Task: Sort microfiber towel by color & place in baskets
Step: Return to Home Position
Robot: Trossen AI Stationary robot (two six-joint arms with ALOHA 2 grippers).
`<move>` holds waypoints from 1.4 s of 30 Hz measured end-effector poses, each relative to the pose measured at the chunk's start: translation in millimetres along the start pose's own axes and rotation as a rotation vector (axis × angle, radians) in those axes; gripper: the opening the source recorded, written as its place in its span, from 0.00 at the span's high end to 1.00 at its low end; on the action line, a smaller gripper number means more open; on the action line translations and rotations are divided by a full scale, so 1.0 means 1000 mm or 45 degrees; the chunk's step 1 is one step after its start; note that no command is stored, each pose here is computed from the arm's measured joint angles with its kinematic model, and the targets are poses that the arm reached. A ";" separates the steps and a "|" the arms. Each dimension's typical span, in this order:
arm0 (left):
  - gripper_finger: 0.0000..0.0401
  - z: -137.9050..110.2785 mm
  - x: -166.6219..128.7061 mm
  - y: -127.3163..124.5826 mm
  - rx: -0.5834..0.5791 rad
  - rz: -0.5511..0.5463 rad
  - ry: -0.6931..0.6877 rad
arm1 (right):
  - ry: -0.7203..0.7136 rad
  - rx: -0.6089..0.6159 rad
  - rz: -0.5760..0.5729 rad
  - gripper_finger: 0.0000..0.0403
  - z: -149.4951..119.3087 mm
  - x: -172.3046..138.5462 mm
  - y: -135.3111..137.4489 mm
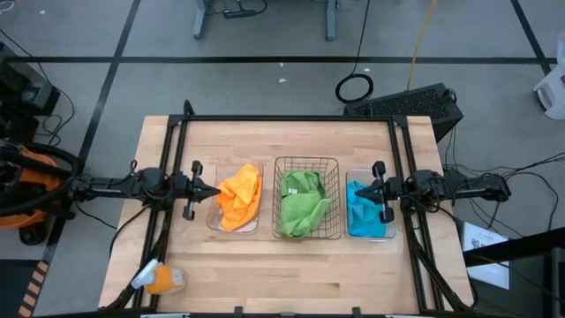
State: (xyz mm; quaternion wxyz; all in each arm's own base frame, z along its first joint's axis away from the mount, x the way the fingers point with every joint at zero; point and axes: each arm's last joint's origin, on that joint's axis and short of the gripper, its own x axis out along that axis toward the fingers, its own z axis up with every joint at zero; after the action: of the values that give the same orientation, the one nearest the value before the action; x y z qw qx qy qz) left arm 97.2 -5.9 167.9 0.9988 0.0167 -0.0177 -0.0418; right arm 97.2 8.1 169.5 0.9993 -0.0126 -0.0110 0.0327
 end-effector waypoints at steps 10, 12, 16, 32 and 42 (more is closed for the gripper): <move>0.99 -0.001 0.000 0.000 -0.003 0.007 0.020 | 0.000 0.000 0.000 1.00 0.000 0.000 0.000; 0.99 -0.001 0.000 0.000 -0.003 0.009 0.019 | 0.000 0.000 -0.001 1.00 0.000 0.000 0.000; 0.98 -0.001 0.000 0.000 -0.003 0.009 0.020 | 0.000 0.000 0.000 1.00 0.000 0.000 0.000; 0.98 -0.001 0.000 0.000 -0.002 0.013 0.020 | 0.000 0.000 0.000 1.00 0.000 0.000 0.000; 0.98 -0.001 0.000 0.000 -0.002 0.013 0.020 | 0.000 0.000 0.000 1.00 0.000 0.000 0.000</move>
State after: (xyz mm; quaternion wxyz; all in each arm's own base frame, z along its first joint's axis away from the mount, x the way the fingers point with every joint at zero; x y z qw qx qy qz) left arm 97.4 -5.7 166.4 0.9992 0.0162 -0.0098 -0.0365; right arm 97.2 8.1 169.4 0.9993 -0.0125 -0.0108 0.0327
